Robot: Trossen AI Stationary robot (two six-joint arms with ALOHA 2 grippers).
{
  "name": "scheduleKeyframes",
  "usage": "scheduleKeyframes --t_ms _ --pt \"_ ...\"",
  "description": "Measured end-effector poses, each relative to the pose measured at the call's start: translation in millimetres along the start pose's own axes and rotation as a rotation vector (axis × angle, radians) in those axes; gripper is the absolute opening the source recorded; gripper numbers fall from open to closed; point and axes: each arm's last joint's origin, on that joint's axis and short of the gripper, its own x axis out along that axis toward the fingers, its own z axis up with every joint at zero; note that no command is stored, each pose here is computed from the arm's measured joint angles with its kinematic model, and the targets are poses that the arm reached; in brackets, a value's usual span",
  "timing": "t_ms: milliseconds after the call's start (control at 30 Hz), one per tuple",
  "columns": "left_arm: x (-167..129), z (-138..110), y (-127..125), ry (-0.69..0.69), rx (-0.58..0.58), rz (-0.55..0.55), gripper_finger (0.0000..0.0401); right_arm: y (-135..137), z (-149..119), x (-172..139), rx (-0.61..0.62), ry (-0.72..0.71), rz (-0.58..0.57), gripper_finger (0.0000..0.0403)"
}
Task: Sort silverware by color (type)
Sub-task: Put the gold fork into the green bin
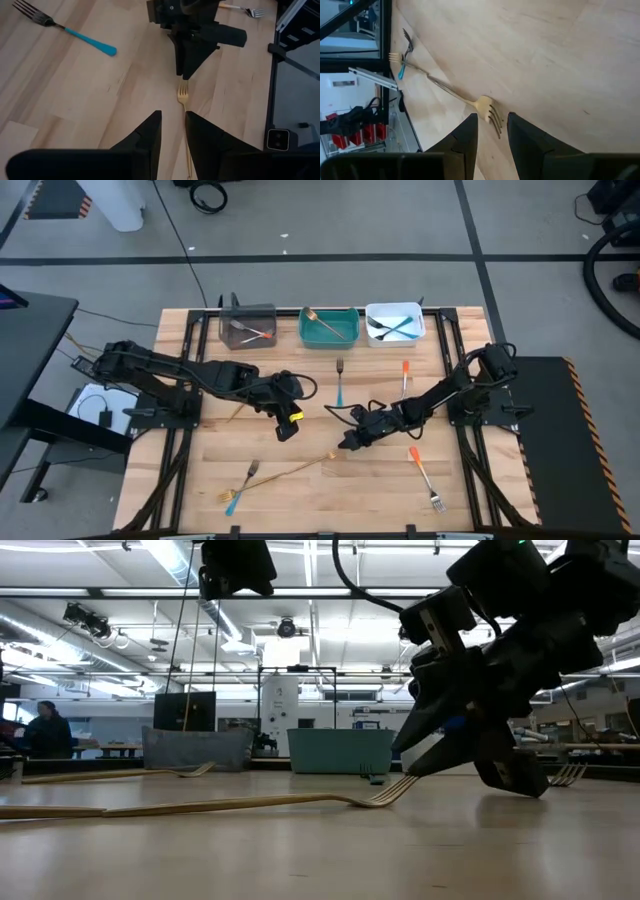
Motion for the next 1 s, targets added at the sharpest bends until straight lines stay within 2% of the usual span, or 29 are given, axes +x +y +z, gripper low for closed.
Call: scheduleKeyframes --t_ms 233,367,600,1000 --pt "0 0 -1 0.001 0.009 -0.001 0.0096 0 -3 1 0.008 -0.019 -0.01 0.0112" --pt "0 0 -1 0.001 0.014 -0.001 0.0096 2 -4 4 -0.004 -0.008 -0.073 0.0112" --pt "0 0 -1 0.002 0.013 0.0 0.0096 8 -4 7 -0.022 0.003 -0.111 0.0112" --pt "0 -1 -1 0.003 0.01 0.0 0.0096 12 -5 8 0.001 0.027 -0.097 0.0112"
